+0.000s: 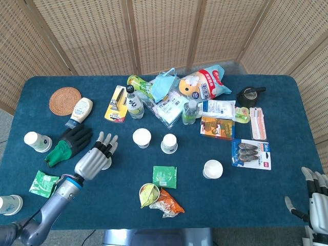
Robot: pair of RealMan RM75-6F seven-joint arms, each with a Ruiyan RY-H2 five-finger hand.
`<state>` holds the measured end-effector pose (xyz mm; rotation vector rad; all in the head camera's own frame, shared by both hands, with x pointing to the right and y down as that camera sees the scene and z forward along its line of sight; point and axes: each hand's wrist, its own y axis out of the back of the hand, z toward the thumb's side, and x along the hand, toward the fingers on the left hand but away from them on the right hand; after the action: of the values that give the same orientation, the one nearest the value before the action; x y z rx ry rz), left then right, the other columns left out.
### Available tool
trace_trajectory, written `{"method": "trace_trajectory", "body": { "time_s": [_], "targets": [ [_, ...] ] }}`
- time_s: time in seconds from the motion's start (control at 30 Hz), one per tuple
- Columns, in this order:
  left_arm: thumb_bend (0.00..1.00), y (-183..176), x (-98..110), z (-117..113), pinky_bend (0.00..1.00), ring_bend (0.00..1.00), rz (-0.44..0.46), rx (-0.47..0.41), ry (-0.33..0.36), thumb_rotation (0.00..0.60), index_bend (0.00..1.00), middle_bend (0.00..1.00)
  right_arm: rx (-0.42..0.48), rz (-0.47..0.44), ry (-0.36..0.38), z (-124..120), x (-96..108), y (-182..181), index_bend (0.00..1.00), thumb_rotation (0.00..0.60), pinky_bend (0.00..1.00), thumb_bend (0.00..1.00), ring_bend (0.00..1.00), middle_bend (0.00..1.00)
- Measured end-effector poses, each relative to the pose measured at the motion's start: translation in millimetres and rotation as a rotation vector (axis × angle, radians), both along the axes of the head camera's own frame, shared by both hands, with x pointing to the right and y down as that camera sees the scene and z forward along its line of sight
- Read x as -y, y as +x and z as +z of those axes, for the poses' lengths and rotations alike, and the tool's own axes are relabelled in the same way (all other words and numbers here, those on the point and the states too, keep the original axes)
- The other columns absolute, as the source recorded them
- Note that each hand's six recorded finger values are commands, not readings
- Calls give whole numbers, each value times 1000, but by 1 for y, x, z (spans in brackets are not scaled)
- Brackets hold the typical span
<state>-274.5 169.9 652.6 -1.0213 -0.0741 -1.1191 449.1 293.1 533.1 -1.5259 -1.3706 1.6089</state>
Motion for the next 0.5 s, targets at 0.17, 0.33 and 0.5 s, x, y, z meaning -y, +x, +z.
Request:
{"method": "trace_trajectory", "body": {
  "time_s": [0.17,0.33,0.5],
  "targets": [
    [386,-12,8,-14,135,0,-139,-117,-25,600,0,0,-5,-8,5,-1,3,0,0,542,0,355,0,115],
    [386,-34,17,-29,143,0,-339,-286,-82,600,0,0,-24,-31,12,-3,10,0,0,544,0,355,0,115],
    [385,-64,21,-45,151,0,-545,-455,-159,600,0,0,-39,-57,17,-2,20,-2,0,543,0,356,0,115]
  ]
}}
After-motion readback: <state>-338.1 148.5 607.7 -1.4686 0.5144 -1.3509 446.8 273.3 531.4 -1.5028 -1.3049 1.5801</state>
